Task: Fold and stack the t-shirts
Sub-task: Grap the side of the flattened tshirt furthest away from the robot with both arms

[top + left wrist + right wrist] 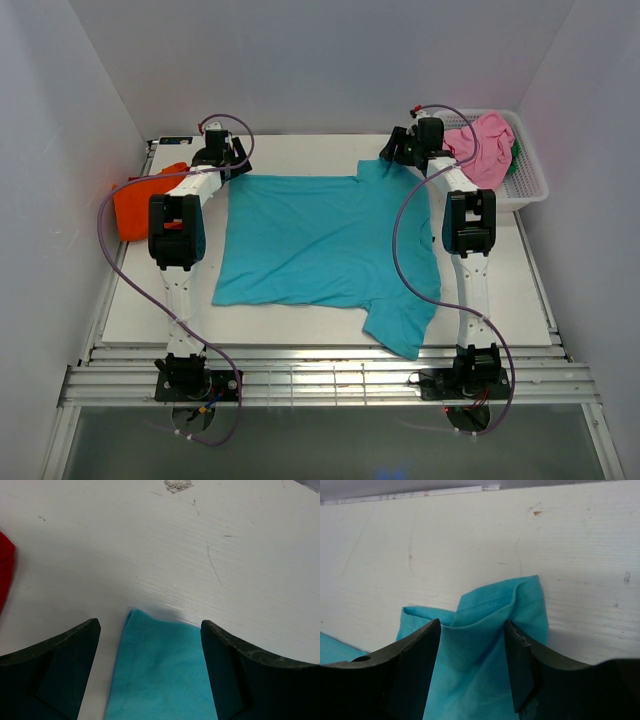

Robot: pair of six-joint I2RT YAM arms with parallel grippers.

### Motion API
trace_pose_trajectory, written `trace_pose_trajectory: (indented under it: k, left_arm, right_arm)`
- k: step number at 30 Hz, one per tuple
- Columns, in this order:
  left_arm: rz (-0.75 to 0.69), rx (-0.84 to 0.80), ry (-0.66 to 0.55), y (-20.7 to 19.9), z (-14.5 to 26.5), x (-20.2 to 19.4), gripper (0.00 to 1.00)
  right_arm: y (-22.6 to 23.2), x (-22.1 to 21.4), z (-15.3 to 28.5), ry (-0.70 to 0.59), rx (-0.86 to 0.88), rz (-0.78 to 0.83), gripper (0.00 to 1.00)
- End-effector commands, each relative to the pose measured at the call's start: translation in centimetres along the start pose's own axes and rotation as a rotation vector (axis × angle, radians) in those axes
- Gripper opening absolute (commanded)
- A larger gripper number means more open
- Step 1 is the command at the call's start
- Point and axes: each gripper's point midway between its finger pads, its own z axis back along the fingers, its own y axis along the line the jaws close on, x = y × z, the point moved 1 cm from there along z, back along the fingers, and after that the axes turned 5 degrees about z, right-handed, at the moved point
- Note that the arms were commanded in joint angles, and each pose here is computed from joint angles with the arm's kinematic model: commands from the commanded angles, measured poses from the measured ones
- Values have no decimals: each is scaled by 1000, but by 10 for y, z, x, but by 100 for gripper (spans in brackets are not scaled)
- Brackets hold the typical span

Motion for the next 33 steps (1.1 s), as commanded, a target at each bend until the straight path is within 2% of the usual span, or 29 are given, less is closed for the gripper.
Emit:
trace_pose_trajectory:
  k: [1,8,11,13,14,19,28,33]
  left_arm:
    - [10,-12,-16,3,-1,7,93]
    - [19,-21,-8,2,-1,5,93]
    - [24,-28,-10,2,1,7,93]
    - [23,-36,-16,0,3,9,93]
    - [21,-38,-16,1,3,8,93]
    - [24,-65,-5,-2,1,5,93]
    - [26,-74,-2,-3,2,3,93]
    - [25,-78,-9,-3,4,6,93]
  right_arm:
    - [16,26,-5,-106,85,-10,60]
    - [28,41,0,-168,137,19,60]
    - [28,48,14,-181,115,40,60]
    - [32,70,34,-236,79,71,60]
    - [26,61,37,-220,49,89,60]
    - [9,76,63,-210,-110,154,60]
    - [3,82,84,-224,-183,178,60]
    - [-11,62,72,-143,-228,168,59]
